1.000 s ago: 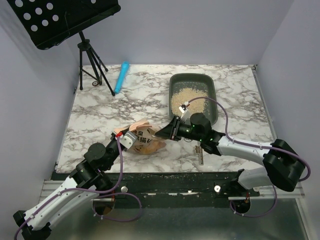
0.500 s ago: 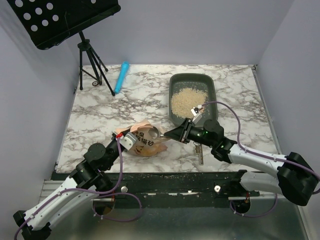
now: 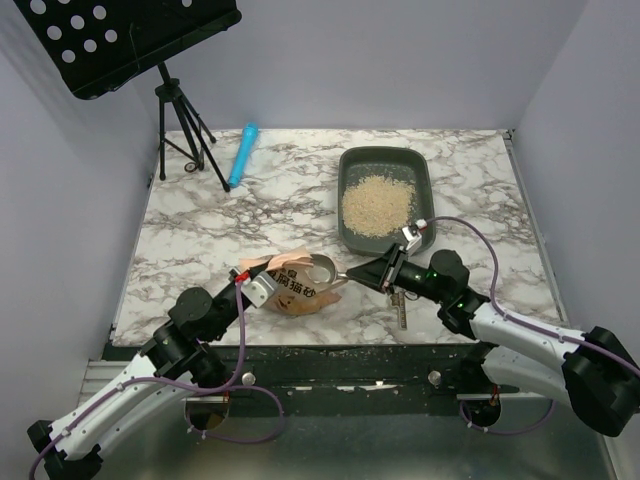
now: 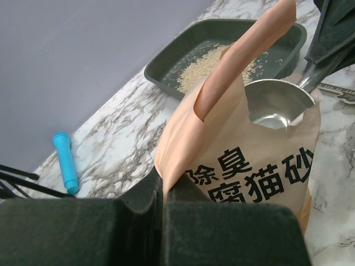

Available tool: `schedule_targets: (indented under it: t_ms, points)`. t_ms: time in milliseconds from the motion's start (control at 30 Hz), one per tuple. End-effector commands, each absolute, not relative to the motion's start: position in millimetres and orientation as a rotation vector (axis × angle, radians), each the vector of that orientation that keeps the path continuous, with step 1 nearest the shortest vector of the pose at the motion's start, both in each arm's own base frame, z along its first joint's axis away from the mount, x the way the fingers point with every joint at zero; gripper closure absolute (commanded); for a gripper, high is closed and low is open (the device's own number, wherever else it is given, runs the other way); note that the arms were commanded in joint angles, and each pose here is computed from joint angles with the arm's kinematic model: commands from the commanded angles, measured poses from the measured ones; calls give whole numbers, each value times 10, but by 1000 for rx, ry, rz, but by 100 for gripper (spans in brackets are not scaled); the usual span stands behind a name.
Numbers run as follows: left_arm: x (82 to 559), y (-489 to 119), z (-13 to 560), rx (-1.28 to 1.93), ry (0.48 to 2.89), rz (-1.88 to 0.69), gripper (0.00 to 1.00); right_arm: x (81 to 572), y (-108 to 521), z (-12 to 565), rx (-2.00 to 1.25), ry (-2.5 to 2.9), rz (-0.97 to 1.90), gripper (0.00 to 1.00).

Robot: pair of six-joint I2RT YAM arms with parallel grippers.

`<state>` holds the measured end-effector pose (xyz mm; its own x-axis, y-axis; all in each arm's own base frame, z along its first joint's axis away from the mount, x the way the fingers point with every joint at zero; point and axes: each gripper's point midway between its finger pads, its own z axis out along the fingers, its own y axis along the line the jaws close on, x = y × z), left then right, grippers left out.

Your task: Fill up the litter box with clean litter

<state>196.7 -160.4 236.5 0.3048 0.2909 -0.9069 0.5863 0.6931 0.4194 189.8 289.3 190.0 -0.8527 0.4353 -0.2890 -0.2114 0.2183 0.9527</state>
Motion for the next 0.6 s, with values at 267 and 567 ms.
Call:
schedule_targets:
  t_ms: [267, 567]
  points:
    - [1955, -1695, 2908, 759, 1085, -268, 100, 1902, 2750, 1797, 422, 2084, 1742, 100]
    - [1857, -2031, 2640, 914, 1123, -366, 100, 1900, 2848, 1826, 348, 2130, 1759, 100]
